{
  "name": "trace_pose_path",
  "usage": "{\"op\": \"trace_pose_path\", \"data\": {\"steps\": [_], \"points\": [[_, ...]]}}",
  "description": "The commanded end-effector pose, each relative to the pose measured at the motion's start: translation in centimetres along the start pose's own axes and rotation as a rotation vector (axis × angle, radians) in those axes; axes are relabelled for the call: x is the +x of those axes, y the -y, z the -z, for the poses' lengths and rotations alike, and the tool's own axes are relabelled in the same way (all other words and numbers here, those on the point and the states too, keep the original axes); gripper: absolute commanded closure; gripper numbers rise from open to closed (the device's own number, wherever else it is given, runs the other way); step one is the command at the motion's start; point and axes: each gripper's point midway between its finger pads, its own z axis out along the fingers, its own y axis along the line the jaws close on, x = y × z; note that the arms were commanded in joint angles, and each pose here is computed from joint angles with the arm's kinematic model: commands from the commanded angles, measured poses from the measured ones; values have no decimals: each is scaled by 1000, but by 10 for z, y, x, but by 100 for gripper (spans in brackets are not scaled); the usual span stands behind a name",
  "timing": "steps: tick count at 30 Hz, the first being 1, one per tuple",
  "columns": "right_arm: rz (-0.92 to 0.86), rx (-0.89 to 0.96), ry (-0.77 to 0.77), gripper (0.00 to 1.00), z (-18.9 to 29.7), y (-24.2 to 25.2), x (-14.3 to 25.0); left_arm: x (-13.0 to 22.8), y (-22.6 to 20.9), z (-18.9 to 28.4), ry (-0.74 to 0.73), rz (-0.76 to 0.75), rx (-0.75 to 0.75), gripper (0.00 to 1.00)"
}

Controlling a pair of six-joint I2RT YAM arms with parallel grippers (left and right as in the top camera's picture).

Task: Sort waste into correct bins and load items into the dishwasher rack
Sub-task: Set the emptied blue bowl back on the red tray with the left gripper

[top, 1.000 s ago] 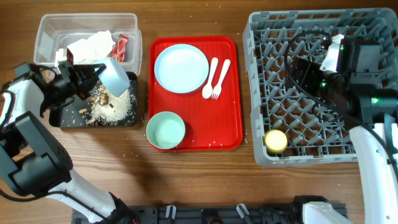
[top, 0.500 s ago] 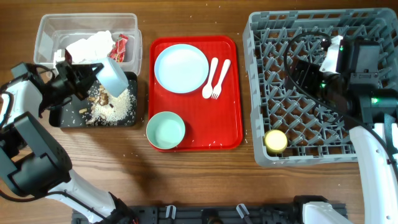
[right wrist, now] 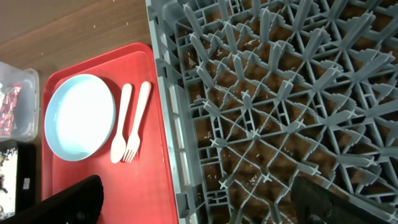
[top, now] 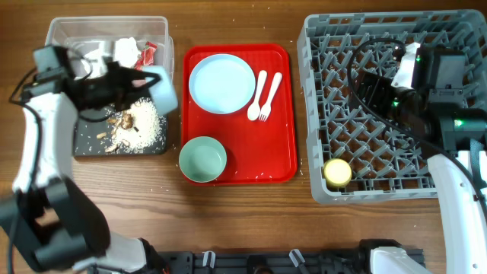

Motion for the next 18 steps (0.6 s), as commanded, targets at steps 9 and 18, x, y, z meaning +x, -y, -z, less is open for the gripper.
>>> {"op": "trace_pose_path", "data": {"steps": [9,18], "points": [[22,-3,18,2,4,-2,-6,111,-6,-156,-228,-598,-684,96],[22,-1,9,2,4,-2,-4,187,-53,-214,-464,-703,-782,96]]}}
